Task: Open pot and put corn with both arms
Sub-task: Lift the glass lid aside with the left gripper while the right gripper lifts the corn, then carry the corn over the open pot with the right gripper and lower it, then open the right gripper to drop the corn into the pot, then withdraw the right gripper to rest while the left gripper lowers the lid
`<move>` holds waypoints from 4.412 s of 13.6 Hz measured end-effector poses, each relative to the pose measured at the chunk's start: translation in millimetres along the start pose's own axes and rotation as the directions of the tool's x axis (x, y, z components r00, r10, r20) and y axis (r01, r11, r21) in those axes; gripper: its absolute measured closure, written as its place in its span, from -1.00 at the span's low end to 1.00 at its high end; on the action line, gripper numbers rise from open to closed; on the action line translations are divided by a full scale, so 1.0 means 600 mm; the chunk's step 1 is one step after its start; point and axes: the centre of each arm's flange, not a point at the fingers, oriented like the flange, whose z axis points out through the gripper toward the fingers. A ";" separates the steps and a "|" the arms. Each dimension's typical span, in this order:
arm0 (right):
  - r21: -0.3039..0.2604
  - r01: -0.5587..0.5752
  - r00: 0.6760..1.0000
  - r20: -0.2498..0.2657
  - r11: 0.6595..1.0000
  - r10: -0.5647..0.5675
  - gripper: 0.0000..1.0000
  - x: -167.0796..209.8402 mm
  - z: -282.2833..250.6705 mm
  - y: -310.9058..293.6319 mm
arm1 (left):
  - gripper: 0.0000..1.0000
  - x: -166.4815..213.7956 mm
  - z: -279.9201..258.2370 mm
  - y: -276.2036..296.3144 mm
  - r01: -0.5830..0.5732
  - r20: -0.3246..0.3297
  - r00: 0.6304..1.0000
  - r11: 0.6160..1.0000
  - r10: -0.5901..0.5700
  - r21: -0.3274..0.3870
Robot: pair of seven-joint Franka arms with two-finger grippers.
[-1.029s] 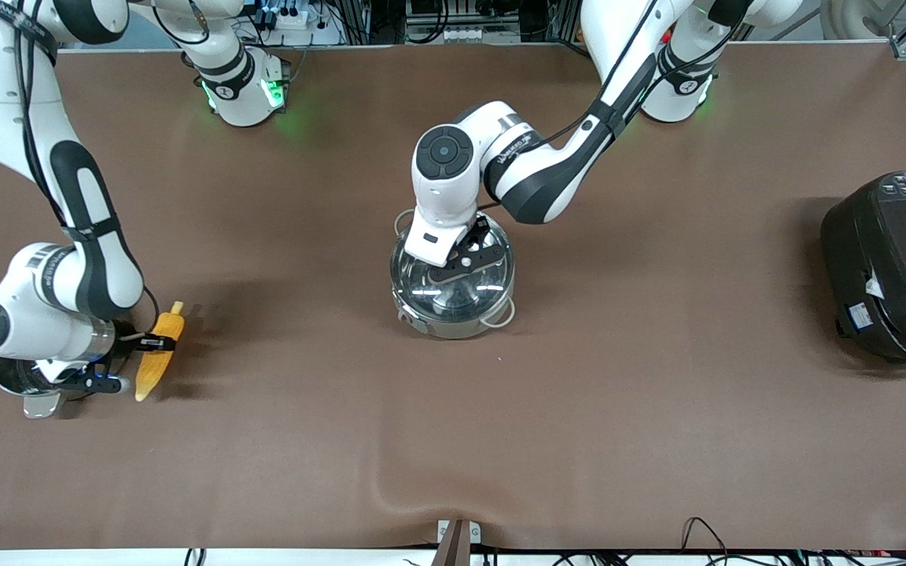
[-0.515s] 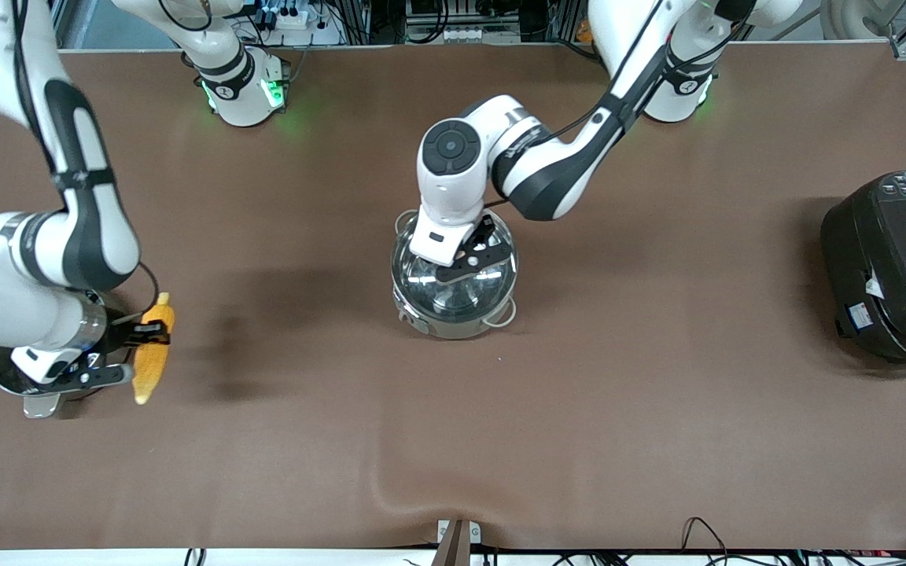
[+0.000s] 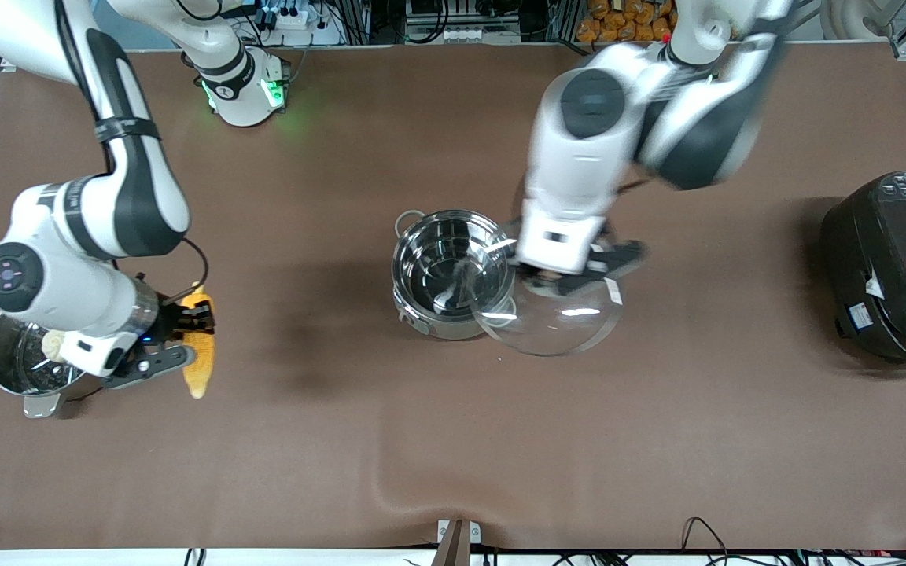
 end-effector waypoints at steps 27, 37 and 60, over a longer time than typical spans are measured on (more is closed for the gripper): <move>-0.203 0.626 0.776 0.065 0.753 -0.627 0.26 0.017 0.132 -0.749 | -0.01 0.198 0.370 -0.516 -0.226 0.065 0.972 0.974 0.226 -0.009; -0.244 0.575 0.815 0.089 0.781 -0.573 -0.46 0.000 0.173 -0.783 | -0.01 0.176 0.398 -0.516 -0.372 0.045 0.927 0.928 0.373 -0.024; -0.067 -0.207 0.978 0.020 0.976 0.209 -1.00 -0.162 -0.249 0.041 | -0.01 0.124 0.477 -0.467 -0.401 0.068 0.912 0.914 0.404 -0.059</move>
